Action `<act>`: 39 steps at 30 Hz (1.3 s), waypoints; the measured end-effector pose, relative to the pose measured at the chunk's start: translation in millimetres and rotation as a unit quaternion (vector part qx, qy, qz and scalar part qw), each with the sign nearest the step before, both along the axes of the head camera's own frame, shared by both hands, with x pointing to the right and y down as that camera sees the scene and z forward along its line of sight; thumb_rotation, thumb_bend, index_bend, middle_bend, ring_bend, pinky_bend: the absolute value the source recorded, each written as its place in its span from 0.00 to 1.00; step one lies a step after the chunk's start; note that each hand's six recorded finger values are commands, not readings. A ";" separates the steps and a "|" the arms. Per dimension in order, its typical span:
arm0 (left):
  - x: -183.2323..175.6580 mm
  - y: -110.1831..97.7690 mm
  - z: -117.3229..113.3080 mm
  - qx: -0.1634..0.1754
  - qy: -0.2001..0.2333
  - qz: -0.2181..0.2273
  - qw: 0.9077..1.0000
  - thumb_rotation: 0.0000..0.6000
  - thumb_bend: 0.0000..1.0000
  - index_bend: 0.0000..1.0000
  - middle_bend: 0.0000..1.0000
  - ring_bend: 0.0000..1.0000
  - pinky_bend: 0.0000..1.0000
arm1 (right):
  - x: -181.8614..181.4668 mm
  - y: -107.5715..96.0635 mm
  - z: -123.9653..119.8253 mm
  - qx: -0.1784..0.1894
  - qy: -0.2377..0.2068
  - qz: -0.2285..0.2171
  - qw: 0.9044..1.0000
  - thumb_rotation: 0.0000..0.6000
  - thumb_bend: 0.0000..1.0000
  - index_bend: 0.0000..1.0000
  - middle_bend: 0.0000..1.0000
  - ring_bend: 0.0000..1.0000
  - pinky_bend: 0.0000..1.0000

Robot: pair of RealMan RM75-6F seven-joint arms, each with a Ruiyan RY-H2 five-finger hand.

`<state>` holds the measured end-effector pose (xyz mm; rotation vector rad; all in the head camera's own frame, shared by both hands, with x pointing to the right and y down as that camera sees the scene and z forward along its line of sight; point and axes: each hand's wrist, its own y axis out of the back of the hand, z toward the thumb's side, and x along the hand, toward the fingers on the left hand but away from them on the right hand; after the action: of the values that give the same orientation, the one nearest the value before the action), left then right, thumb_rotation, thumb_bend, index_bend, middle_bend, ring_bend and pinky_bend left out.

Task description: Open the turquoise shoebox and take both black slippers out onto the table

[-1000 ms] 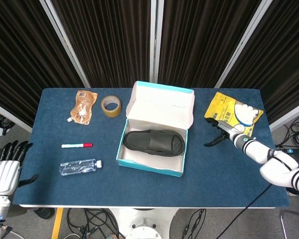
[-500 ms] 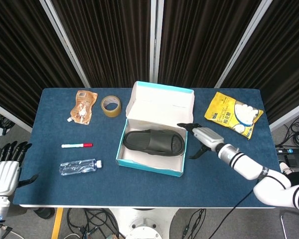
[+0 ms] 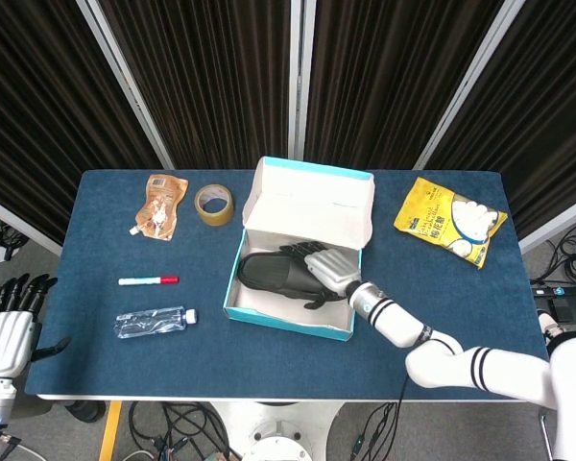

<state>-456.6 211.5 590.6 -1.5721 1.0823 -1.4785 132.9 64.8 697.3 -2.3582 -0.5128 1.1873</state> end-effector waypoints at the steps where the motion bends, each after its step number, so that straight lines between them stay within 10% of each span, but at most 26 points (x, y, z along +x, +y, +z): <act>1: -0.3 0.1 0.3 0.000 0.001 0.000 1.000 1.00 0.07 0.12 0.09 0.00 0.04 | -2.3 -1.2 2.1 0.005 0.005 0.001 1.000 1.00 0.19 0.02 0.15 0.08 0.29; 7: -2.2 -0.9 1.0 -0.001 0.002 -0.003 1.000 1.00 0.07 0.12 0.09 0.00 0.04 | -15.7 -8.9 8.7 0.062 0.031 0.001 0.998 1.00 0.46 0.20 0.31 0.29 0.63; 17: -0.5 0.0 -1.3 0.003 0.001 0.001 1.000 1.00 0.07 0.12 0.09 0.00 0.04 | -7.3 -16.5 -30.1 0.126 -0.027 0.016 0.991 1.00 0.47 0.21 0.33 0.31 0.64; 29: 6.3 -2.4 -8.1 0.010 -0.005 0.009 1.000 1.00 0.07 0.12 0.09 0.00 0.04 | -0.6 37.2 -95.7 0.073 -0.153 -0.053 0.984 1.00 0.46 0.22 0.32 0.31 0.64; 39: 6.2 -1.0 -9.9 0.009 -0.009 0.006 1.000 1.00 0.07 0.12 0.09 0.00 0.04 | -25.7 104.9 -71.6 0.008 -0.152 -0.138 0.979 1.00 0.46 0.21 0.32 0.31 0.60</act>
<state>-450.4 210.6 580.7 -1.5471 1.0711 -1.4686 107.3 169.8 625.8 -2.5100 -0.2747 0.7001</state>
